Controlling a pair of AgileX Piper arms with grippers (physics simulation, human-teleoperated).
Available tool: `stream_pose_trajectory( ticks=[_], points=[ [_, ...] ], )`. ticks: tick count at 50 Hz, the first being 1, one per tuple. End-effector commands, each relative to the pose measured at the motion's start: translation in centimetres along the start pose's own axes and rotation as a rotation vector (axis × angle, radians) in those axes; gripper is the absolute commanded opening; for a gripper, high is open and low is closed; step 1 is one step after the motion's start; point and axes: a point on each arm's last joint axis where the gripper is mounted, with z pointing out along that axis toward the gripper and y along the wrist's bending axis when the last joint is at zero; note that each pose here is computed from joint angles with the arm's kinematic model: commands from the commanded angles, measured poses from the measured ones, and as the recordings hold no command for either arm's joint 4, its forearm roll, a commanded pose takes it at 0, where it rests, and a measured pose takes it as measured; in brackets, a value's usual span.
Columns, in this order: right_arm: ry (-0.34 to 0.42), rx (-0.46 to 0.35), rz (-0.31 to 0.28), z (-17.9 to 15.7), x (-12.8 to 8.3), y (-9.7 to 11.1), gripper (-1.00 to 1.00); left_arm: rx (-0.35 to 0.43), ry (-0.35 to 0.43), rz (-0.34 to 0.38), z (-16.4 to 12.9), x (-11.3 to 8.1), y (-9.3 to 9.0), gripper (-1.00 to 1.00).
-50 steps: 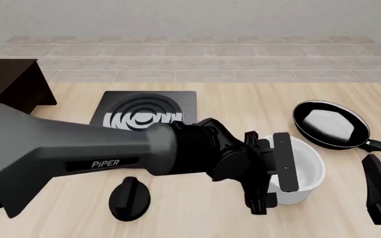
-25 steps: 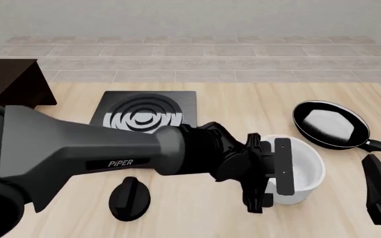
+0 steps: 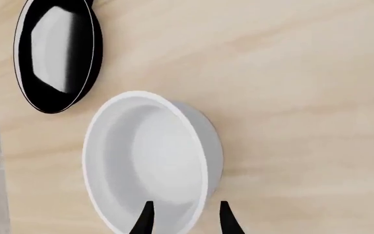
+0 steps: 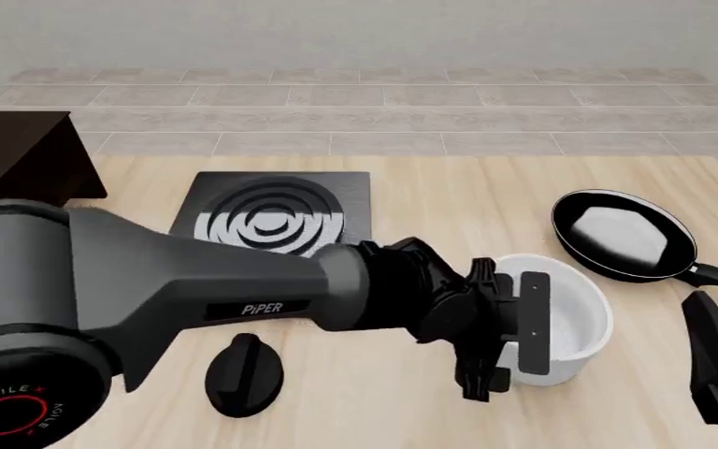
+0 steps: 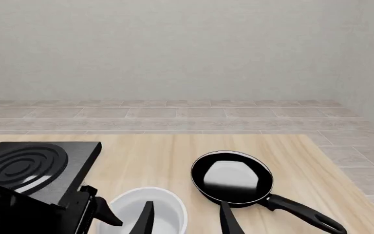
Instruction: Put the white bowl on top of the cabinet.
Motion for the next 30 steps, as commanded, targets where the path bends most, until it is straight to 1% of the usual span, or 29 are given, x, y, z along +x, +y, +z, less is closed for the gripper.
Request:
stream_pose_trajectory(
  ticks=[1, 5, 10, 24, 25, 27, 30],
  points=[
    [0.0, 0.0, 0.0, 0.0, 0.0, 0.0, 1.0, 0.022, 0.02, -0.007, 1.8, 0.1, -0.2, 1.0],
    [0.0, 0.0, 0.0, 0.0, 0.0, 0.0, 1.0, 0.037, 0.026, -0.017, 2.5, -0.1, -0.6, 1.0],
    [0.0, 0.0, 0.0, 0.0, 0.0, 0.0, 1.0, 0.04, 0.028, -0.023, 2.9, -0.2, -0.7, 1.0],
    [0.0, 0.0, 0.0, 0.0, 0.0, 0.0, 1.0, 0.052, 0.024, -0.022, 2.8, -0.9, -1.3, 1.0],
    [0.0, 0.0, 0.0, 0.0, 0.0, 0.0, 1.0, 0.052, 0.025, -0.02, 2.8, -0.9, -1.3, -1.0],
    [0.0, 0.0, 0.0, 0.0, 0.0, 0.0, 1.0, 0.052, 0.025, -0.019, 2.8, -0.8, -1.2, -1.0],
    [0.0, 0.0, 0.0, 0.0, 0.0, 0.0, 1.0, 0.041, 0.016, -0.032, 2.3, -1.2, -0.7, -1.0]
  ],
)
